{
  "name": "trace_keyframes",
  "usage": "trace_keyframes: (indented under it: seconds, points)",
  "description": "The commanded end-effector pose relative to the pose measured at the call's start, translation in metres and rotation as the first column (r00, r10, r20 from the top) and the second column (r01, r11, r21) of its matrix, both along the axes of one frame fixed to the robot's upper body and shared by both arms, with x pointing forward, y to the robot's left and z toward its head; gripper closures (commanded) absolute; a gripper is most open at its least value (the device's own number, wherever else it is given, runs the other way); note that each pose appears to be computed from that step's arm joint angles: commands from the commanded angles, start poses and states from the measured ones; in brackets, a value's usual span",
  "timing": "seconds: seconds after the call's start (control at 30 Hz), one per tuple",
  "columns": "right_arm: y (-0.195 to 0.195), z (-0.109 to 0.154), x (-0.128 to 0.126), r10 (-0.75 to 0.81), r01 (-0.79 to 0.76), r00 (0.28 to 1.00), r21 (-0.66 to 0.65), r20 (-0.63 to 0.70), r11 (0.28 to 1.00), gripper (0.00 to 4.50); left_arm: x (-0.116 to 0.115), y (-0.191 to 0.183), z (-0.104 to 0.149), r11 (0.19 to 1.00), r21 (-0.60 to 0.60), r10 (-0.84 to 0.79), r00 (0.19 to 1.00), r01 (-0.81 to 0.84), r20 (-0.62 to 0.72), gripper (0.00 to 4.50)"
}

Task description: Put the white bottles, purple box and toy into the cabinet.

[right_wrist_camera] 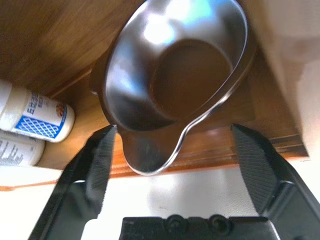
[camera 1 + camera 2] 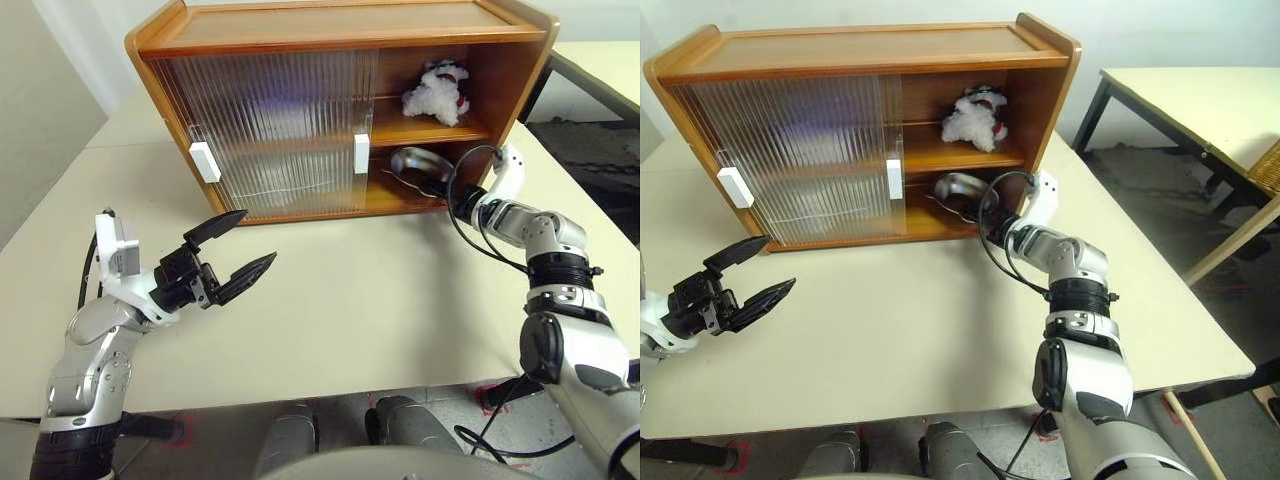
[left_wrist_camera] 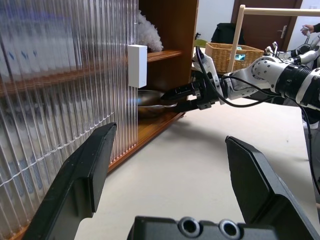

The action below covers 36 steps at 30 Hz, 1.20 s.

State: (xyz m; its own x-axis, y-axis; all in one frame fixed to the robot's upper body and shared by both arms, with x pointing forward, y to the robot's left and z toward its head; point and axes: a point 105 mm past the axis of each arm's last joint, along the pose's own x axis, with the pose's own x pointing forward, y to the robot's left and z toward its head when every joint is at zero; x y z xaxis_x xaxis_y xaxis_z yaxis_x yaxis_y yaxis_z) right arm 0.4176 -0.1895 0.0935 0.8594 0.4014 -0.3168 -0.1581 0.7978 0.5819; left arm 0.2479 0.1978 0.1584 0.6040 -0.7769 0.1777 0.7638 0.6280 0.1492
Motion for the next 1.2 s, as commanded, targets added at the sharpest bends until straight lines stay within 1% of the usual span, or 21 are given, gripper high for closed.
trace_keyframes:
  seconds: [0.03,0.23,0.27,0.3,0.37,0.47,0.53,0.6,0.67,0.7,0.8,0.9,0.97,1.03,1.1,1.2]
  points:
    - [-0.005,0.001,-0.007,0.042,-0.042,0.999,-0.036,-0.011,0.998,0.02,0.000,-0.001,0.000,1.000,0.010,-0.010,1.000,0.010,-0.007,0.00]
    - [-0.008,0.016,-0.029,0.249,-0.247,0.969,-0.091,0.013,0.965,0.02,-0.001,0.000,-0.001,1.000,0.010,-0.008,1.000,0.008,-0.009,0.00]
    - [-0.001,0.027,-0.042,0.370,-0.363,0.926,-0.097,0.071,0.927,0.02,0.000,0.000,-0.001,1.000,0.010,-0.007,1.000,0.007,-0.009,0.00]
    - [0.000,0.033,-0.057,0.470,-0.460,0.878,-0.108,0.090,0.881,0.02,0.000,0.000,-0.001,1.000,0.009,-0.007,1.000,0.007,-0.009,0.00]
    - [-0.005,0.035,-0.080,0.594,-0.578,0.801,-0.157,0.079,0.801,0.02,0.000,0.000,-0.001,1.000,0.007,-0.005,1.000,0.005,-0.009,0.00]
    - [-0.010,0.041,-0.093,0.656,-0.640,0.751,-0.160,0.075,0.751,0.02,0.001,-0.001,-0.002,1.000,0.005,-0.008,1.000,0.008,-0.010,0.00]
    - [-0.007,0.048,-0.098,0.693,-0.677,0.714,-0.159,0.099,0.719,0.02,0.002,-0.001,-0.002,1.000,0.005,-0.011,1.000,0.011,-0.009,0.00]
    - [0.001,0.053,-0.105,0.743,-0.725,0.659,-0.167,0.113,0.669,0.02,0.003,-0.001,-0.002,1.000,0.005,-0.012,1.000,0.012,-0.007,0.00]
    - [0.013,0.058,-0.112,0.784,-0.769,0.605,-0.149,0.144,0.621,0.42,0.004,-0.001,-0.001,1.000,0.006,-0.014,1.000,0.014,-0.005,0.00]
    - [0.018,0.060,-0.112,0.791,-0.779,0.594,-0.141,0.146,0.611,0.60,0.004,-0.001,-0.001,1.000,0.007,-0.014,1.000,0.014,-0.004,0.00]
    - [0.046,0.080,-0.106,0.775,-0.783,0.570,-0.104,0.274,0.613,1.75,0.004,-0.001,-0.001,1.000,0.008,-0.011,1.000,0.011,-0.002,0.00]
    - [0.073,0.089,-0.104,0.765,-0.781,0.539,-0.131,0.353,0.610,2.93,0.003,0.000,-0.001,1.000,0.007,-0.005,1.000,0.005,-0.002,0.00]
    - [0.088,0.091,-0.093,0.732,-0.731,0.554,-0.190,0.397,0.656,3.67,0.002,0.000,-0.001,1.000,0.005,-0.002,1.000,0.002,-0.003,0.00]
    - [0.101,0.097,-0.083,0.692,-0.684,0.564,-0.215,0.451,0.697,4.47,0.001,0.000,-0.002,1.000,0.003,0.001,1.000,-0.001,-0.004,0.00]
    - [0.111,0.100,-0.077,0.667,-0.653,0.569,-0.228,0.482,0.722,4.47,0.001,0.000,-0.002,1.000,0.002,0.003,1.000,-0.003,-0.004,0.00]
    - [0.125,0.100,-0.076,0.652,-0.639,0.568,-0.231,0.501,0.734,4.47,0.001,0.000,-0.002,1.000,0.001,0.008,1.000,-0.008,-0.002,0.00]
